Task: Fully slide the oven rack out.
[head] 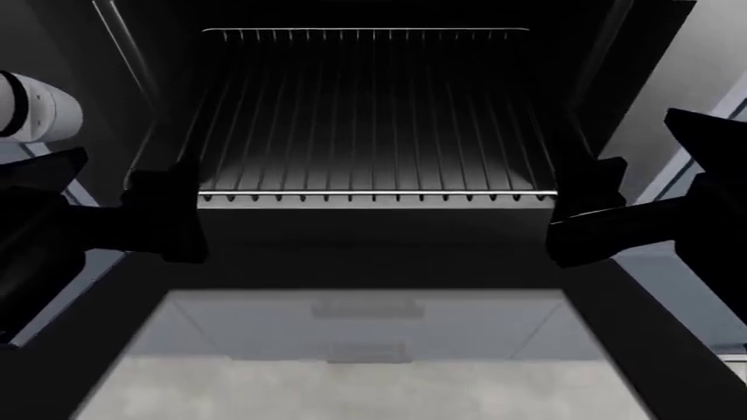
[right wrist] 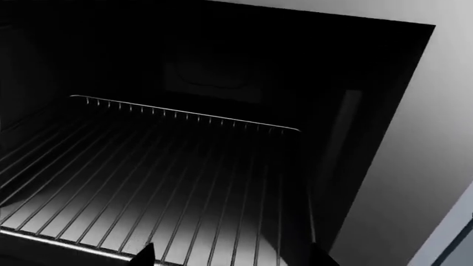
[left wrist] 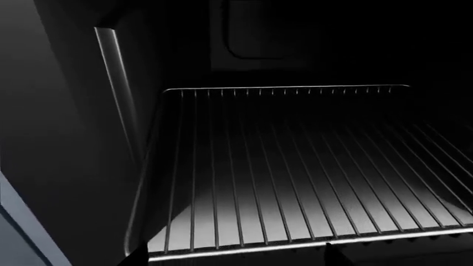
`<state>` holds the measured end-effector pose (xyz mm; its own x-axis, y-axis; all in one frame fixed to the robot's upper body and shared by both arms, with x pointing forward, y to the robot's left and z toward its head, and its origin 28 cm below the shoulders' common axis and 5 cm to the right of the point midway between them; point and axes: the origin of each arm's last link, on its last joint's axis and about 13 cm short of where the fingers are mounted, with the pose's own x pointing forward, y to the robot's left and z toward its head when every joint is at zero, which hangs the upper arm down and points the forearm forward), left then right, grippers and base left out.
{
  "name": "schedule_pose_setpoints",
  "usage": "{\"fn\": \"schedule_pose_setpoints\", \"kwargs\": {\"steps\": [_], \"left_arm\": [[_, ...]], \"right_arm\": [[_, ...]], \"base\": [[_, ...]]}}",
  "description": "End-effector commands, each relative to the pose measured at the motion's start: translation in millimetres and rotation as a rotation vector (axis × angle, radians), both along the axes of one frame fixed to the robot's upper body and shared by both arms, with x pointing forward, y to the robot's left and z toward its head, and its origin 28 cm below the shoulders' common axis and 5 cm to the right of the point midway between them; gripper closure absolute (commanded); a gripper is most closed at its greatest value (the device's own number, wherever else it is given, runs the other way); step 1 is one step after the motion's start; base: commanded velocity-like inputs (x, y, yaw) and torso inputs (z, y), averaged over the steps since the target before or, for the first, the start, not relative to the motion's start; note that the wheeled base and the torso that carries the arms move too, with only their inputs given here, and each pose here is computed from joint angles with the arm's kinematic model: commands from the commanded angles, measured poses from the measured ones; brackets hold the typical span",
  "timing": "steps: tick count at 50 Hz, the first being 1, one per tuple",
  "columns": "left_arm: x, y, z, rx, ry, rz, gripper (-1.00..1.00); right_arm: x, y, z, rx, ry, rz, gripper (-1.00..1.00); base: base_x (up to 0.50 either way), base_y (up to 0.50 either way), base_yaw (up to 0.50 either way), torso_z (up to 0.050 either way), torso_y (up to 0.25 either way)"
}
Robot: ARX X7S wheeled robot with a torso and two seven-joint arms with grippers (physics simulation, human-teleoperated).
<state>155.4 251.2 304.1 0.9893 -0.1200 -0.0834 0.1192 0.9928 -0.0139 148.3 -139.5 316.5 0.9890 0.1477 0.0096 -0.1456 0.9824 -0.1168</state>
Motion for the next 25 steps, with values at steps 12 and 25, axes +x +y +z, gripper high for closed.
{"fn": "schedule_pose_setpoints", "kwargs": {"steps": [12,25], "left_arm": [[6.2,-2.1,3.0,-0.005,0.008,0.009,-1.0],[42.7,-16.7,30.5,-0.018,0.08,-0.025,-1.0]], "right_arm": [[6.0,-0.2,4.1,0.002,0.006,0.001,-1.0],[45.2,3.9,26.1,0.03,0.113,-0.006,-1.0]], "base": [[0.0,0.0,0.0,0.0,-0.089],[0.0,0.0,0.0,0.0,0.0]]}}
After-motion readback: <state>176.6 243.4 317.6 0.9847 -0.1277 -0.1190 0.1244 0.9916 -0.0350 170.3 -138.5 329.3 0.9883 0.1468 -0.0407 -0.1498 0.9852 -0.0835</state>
